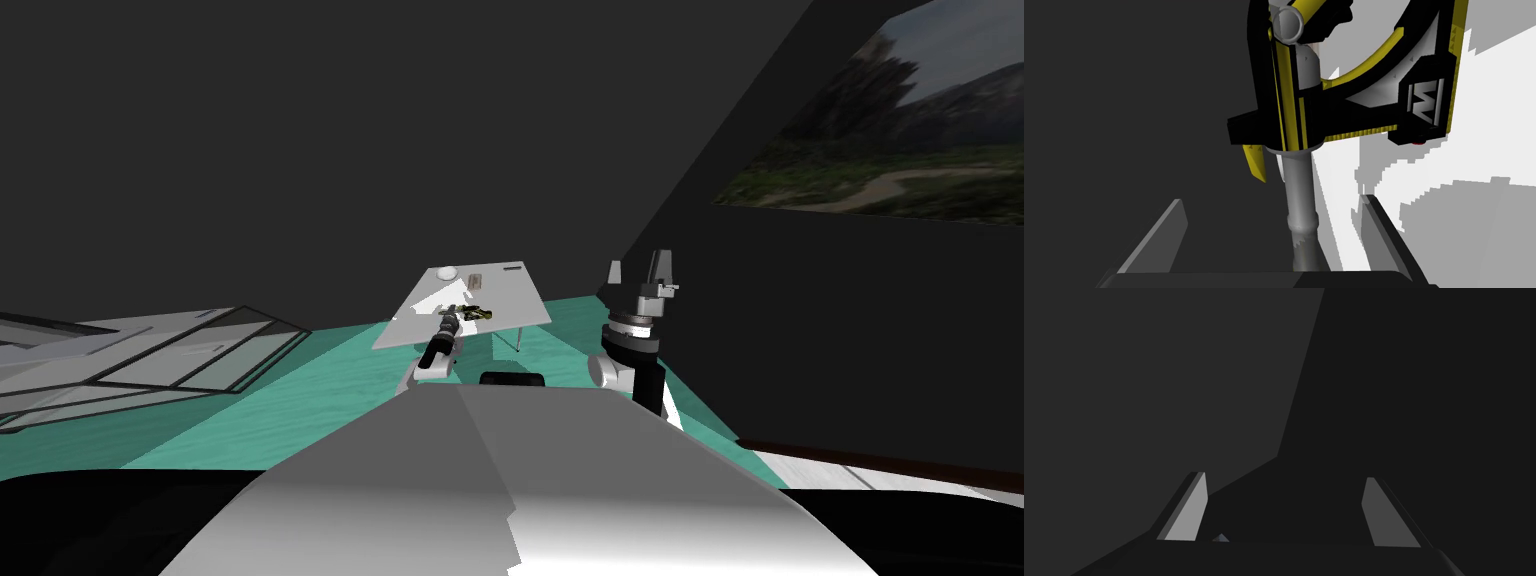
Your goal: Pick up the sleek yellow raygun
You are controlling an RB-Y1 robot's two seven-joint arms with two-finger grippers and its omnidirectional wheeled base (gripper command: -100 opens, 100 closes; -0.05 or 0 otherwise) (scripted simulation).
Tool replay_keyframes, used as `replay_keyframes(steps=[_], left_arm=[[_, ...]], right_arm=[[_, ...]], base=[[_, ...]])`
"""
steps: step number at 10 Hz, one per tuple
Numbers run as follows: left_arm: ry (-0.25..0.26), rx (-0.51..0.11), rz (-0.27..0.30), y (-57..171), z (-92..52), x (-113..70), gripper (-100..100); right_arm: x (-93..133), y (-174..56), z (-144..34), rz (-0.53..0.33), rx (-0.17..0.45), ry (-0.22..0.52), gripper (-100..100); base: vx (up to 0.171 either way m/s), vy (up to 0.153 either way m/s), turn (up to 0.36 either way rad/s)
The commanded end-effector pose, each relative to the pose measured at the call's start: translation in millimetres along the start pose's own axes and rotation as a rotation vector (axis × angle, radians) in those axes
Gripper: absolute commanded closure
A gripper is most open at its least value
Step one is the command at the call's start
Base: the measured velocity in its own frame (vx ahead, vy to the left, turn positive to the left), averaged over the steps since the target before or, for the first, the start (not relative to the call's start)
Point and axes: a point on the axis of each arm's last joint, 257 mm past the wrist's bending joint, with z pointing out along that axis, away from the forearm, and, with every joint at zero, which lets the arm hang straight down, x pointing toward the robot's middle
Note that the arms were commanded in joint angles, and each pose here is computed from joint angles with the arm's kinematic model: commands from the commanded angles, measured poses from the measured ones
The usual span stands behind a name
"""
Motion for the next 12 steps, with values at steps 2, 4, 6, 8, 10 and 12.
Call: replay_keyframes(steps=[2,4,6,8,10,12], left_arm=[[-0.026,-0.014,-0.005,-12,-0.3,-18.4,-100],[-0.052,-0.023,-0.022,-22,-0.9,-33.3,-100],[-0.08,-0.028,-0.047,-35,-2.7,-47.9,-100],[-0.096,-0.041,-0.063,-38,-4.2,-55.4,-100],[-0.112,-0.047,-0.079,-44,-6.0,-62.6,-100],[-0.142,-0.053,-0.112,-55,-10.3,-76.4,-100]], right_arm=[[0,0,0.0,0.0,0.0,0.0,0],[0,0,0.0,0.0,0.0,0.0,0],[0,0,0.0,0.0,0.0,0.0,0],[0,0,0.0,0.0,0.0,0.0,0],[0,0,0.0,0.0,0.0,0.0,0],[0,0,0.0,0.0,0.0,0.0,0]], base=[[-0.007,-0.112,-0.052],[-0.029,-0.139,-0.058],[-0.01,-0.166,-0.059],[-0.014,-0.1,-0.038],[-0.013,-0.123,-0.046],[-0.013,-0.102,-0.071]])
